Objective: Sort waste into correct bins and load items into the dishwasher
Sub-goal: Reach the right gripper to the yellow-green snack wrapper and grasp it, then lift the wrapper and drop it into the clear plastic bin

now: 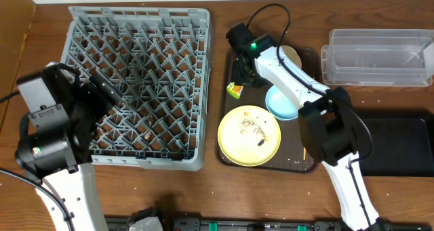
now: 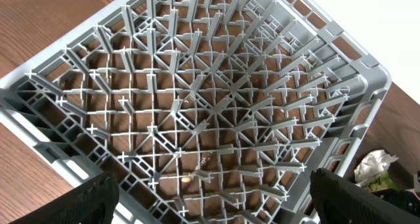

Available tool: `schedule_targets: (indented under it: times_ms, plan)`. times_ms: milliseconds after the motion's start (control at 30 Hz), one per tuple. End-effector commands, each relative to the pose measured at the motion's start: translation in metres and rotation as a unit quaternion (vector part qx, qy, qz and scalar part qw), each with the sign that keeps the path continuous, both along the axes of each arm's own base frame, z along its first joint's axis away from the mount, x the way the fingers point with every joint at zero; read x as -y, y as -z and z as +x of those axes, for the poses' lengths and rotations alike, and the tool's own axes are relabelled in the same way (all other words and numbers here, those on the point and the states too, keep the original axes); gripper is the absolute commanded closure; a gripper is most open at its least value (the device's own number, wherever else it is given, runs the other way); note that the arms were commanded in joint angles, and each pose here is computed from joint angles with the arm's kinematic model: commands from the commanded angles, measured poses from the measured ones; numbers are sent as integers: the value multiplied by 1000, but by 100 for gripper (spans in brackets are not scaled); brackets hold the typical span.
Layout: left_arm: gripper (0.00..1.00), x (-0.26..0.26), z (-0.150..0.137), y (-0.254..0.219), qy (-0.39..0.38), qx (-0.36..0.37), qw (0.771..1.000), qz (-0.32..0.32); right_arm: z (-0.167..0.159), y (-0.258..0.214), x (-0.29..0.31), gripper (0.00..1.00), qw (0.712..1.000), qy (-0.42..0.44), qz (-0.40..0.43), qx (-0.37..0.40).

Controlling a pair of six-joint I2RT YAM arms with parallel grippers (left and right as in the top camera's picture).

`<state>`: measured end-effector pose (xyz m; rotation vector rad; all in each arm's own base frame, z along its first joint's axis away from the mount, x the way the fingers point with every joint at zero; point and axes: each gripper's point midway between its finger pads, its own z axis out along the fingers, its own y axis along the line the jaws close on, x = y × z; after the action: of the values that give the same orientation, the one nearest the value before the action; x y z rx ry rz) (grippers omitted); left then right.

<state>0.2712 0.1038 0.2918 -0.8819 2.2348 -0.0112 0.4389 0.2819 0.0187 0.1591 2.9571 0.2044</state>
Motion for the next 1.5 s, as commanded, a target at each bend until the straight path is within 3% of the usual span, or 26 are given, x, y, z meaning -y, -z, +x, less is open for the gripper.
schedule_targets:
  times_ms: [0,100,200,267,367,500,667,867,1000,1133,1300,1367,1467]
  plan:
    - [6,-1,0,-1,-6,2,1000,-5,-1,6,-1,65,1000,1,-5,-2]
    - [6,-1,0,-1,-6,2,1000,-5,-3,15,1,64,1000,2,-8,-4]
    - [6,-1,0,-1,-6,2,1000,-5,-5,27,2,70,1000,2,-8,-4]
    - [6,-1,0,-1,-6,2,1000,-5,-6,31,2,78,1000,7,-7,-6]
    - [6,-1,0,-1,-6,2,1000,-5,-5,29,1,99,1000,7,-5,-2]
    - [6,-1,0,-1,-6,2,1000,-5,1,13,1,99,1000,7,-1,9]
    - [6,-1,0,-1,-6,2,1000,-5,10,-45,2,99,998,-13,21,56]
    - [6,-1,0,-1,-6,2,1000,-5,13,-157,22,99,986,-38,42,156]
    - [6,-1,0,-1,-6,2,1000,-5,20,-208,75,99,975,18,-11,220]
    - [6,-1,0,-1,-6,2,1000,-5,29,-225,140,99,965,103,-53,233]
    - [6,-1,0,-1,-6,2,1000,-5,36,-203,237,99,940,283,-55,181]
    - [6,-1,0,-1,-6,2,1000,-5,31,-182,285,99,905,399,-50,139]
    - [6,-1,0,-1,-6,2,1000,-5,28,-163,325,98,872,473,-54,113]
